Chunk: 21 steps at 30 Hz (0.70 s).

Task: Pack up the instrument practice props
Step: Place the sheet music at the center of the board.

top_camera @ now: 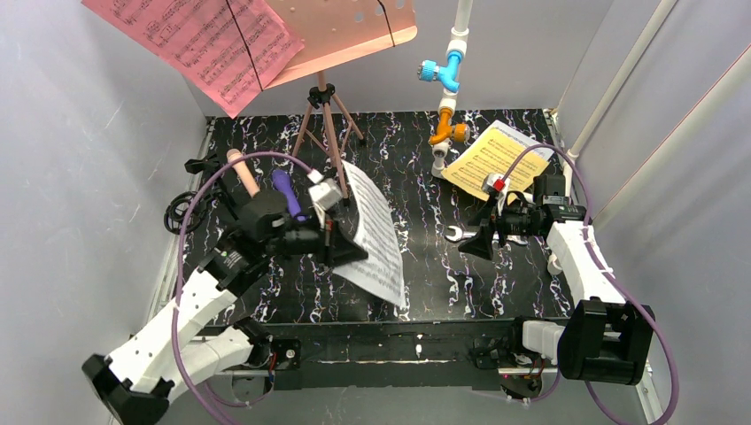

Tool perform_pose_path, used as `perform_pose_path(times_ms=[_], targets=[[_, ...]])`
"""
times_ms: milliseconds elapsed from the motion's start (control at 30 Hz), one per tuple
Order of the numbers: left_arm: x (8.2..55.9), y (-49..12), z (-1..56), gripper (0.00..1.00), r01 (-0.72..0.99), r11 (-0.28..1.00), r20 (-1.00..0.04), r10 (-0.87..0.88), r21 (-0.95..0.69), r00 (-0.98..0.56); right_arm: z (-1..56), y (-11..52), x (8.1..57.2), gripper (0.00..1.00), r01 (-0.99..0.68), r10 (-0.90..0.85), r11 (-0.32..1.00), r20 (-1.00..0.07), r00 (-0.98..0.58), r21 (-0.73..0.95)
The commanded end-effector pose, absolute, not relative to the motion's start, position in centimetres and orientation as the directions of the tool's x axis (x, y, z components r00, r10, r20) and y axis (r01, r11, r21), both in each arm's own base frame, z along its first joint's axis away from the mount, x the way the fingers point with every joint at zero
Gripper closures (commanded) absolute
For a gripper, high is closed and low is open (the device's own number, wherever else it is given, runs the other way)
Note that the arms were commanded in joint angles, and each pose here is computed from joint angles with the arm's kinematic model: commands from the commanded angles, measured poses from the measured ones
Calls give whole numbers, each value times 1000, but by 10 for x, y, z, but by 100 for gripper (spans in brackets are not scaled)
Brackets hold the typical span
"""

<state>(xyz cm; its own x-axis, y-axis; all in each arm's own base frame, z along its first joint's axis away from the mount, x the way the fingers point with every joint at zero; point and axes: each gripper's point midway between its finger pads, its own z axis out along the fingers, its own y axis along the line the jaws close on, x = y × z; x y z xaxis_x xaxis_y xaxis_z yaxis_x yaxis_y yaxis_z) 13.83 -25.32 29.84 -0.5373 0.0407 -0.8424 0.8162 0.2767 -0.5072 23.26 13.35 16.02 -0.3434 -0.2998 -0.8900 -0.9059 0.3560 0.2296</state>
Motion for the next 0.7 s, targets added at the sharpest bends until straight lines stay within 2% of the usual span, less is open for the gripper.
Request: perform_pose_path(times_ms=[0,200,333,600,667], targets=[[119,-247,266,100,867,349,-836,298,-355,-462,174,136,230,2,-935,-300,300,-912,-279,188],[114,-229,217,100,890,415,-678,601,-188,-424,173,139,220,2,-960,-317,237,-922,-222,150],[115,-216,199,100,902,417,-589,704,-112,-398,171,144,208,2,-982,-326,160,-934,-149,101],[111,-226,195,100,913,379,-591,706,-150,-389,172,152,205,2,-988,-311,114,-941,-135,104],[109,-232,196,100,916,365,-607,694,-167,-387,170,165,195,2,-990,-303,56,-942,-143,132]])
